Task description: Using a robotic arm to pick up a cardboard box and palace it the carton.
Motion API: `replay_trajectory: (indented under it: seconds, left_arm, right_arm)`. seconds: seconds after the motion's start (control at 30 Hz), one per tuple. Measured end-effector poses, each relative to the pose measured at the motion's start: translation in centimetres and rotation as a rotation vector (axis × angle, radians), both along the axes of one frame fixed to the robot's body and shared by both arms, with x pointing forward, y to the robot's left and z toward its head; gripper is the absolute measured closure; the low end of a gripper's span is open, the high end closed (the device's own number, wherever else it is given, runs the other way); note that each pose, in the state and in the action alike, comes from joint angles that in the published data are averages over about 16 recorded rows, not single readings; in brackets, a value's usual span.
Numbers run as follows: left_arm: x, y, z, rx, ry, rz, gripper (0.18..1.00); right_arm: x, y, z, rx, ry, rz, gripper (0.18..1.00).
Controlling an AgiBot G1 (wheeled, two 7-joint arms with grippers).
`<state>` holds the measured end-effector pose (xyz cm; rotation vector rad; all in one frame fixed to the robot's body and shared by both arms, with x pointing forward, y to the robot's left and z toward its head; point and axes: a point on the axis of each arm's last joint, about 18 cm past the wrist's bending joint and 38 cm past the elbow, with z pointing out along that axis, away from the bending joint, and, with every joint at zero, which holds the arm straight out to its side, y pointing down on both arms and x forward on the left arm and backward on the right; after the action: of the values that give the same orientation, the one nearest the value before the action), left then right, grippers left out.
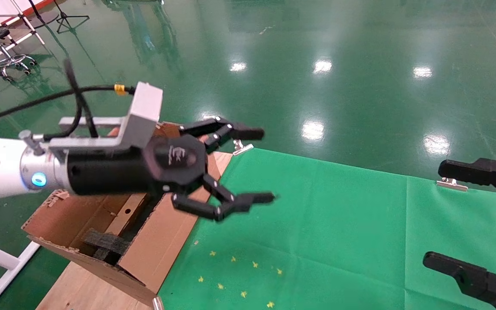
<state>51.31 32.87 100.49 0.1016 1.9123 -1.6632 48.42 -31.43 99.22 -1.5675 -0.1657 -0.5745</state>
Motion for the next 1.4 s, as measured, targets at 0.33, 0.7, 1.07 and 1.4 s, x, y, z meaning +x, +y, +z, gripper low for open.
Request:
replay_trajectory:
  seconds: [0.33, 0.7, 1.07, 1.4]
  left_arm:
    - [-3.5, -2.7, -1.2, -0.022, -0.008, -0.167, 0.183]
    - [-4.4, -3.2, -1.4, -0.029, -0.009, -0.208, 0.183]
    - [-3.9, -3.0, -1.3, -0.026, -0.008, -0.187, 0.183]
    - [-3.8, -2.9, -1.3, -0.024, -0.008, -0.179, 0.183]
  right_arm:
    - [0.0, 0.0, 0.0, 0.000, 0.000, 0.000, 0.178]
    - [0.0, 0.0, 0.0, 0.001, 0.000, 0.000, 0.178]
    - [0.0, 0.0, 0.0, 0.001, 0.000, 0.000, 0.178]
    - [0.0, 0.0, 0.0, 0.001, 0.000, 0.000, 0.178]
